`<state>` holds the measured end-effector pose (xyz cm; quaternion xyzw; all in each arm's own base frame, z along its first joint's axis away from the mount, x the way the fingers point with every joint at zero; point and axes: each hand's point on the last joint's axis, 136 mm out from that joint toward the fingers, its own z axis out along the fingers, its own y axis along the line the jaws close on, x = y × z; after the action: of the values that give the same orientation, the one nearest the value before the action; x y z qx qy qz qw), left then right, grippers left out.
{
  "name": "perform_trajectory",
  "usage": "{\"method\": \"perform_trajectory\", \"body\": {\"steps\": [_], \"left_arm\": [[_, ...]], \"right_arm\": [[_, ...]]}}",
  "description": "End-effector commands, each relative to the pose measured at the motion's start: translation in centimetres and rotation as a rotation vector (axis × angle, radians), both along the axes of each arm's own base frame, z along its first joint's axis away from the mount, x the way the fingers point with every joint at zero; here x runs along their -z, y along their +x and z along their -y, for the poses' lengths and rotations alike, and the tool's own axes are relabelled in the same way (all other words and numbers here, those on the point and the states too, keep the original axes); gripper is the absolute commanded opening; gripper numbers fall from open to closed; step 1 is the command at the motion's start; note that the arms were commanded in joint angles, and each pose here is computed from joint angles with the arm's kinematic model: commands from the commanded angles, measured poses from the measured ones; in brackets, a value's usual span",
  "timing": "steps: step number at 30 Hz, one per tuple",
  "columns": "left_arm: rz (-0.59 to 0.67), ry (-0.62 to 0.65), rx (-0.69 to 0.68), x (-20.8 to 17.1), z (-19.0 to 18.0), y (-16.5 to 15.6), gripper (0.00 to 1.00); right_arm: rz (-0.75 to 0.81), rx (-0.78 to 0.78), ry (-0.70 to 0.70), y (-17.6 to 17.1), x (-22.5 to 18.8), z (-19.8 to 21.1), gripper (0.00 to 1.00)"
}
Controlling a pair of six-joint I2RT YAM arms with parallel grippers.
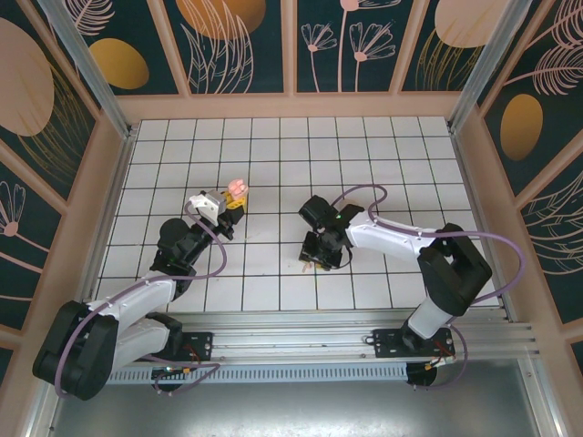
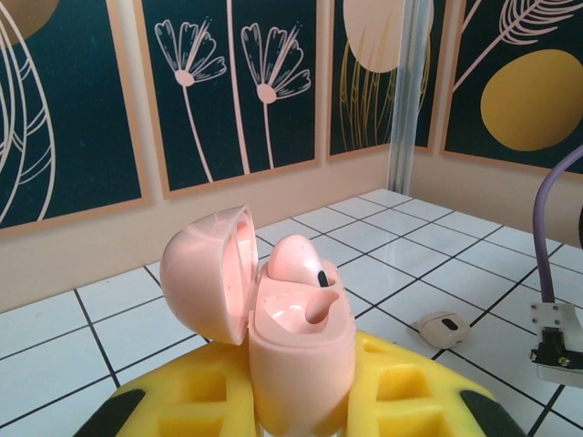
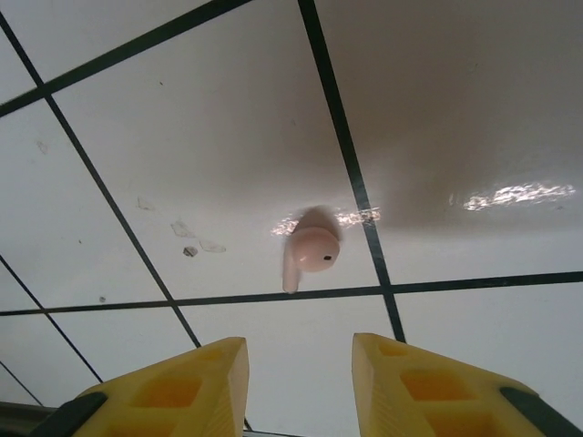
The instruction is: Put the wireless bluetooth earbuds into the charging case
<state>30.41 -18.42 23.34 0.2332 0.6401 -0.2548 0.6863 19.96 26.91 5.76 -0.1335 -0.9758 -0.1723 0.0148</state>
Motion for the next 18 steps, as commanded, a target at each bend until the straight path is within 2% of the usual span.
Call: {"method": "perform_trajectory", "body": {"steps": [1,18], "left_arm": [[0.047,-0.029,0.012,-1.7,0.1,0.1,0.07],[0.047,-0.03,0.004,-1.7,0.0,0.1,0.08]], "right_arm": [[-0.008,0.064,0.045,0.5,-0.1,-0.8,0.35],[-0.048,0.047,-0.02,0.2,2.3,0.4,0.35]]}}
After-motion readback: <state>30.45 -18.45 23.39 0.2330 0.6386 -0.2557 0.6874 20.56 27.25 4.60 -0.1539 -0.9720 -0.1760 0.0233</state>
